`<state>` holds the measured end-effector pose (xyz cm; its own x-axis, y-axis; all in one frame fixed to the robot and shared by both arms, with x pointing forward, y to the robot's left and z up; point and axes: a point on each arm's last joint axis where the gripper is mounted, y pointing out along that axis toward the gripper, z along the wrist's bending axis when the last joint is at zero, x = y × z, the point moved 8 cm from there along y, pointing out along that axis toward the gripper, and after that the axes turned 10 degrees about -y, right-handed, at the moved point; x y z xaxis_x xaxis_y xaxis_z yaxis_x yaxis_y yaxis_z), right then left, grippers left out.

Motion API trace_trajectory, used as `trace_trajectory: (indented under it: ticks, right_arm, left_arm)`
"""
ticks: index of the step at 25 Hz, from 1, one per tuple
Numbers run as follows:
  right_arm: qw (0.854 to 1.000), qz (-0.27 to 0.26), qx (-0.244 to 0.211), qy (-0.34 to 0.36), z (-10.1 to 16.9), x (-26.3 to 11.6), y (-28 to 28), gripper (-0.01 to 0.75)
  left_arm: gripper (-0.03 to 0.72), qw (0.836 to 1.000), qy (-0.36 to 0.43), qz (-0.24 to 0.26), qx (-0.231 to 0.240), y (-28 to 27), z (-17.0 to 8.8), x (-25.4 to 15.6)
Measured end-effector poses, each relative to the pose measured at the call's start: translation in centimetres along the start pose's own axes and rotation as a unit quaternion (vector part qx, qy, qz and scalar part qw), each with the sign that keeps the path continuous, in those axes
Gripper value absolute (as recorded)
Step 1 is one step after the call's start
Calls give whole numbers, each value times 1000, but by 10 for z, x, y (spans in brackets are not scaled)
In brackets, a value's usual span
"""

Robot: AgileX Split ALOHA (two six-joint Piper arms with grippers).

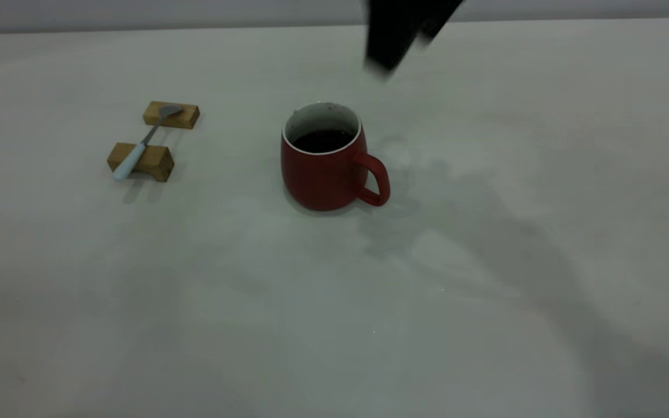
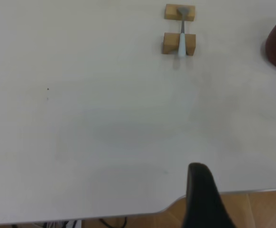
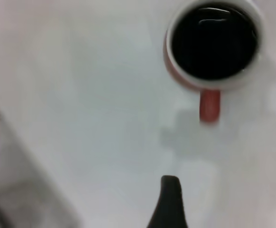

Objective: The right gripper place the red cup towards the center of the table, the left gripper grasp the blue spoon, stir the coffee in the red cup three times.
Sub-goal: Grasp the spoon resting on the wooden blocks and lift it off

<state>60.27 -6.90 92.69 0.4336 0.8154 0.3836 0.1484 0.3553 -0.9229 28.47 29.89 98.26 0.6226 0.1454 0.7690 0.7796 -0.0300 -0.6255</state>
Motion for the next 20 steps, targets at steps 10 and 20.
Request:
trace_trajectory:
  ticks: [10, 20]
  right_arm:
    - [989, -25, -95, 109, 39, -39, -172, 701]
    - [983, -52, -136, 109, 127, -164, -203, 700]
  left_arm:
    - [498, 1000, 0, 0, 0, 0, 0, 0]
    - [498, 1000, 0, 0, 0, 0, 0, 0]
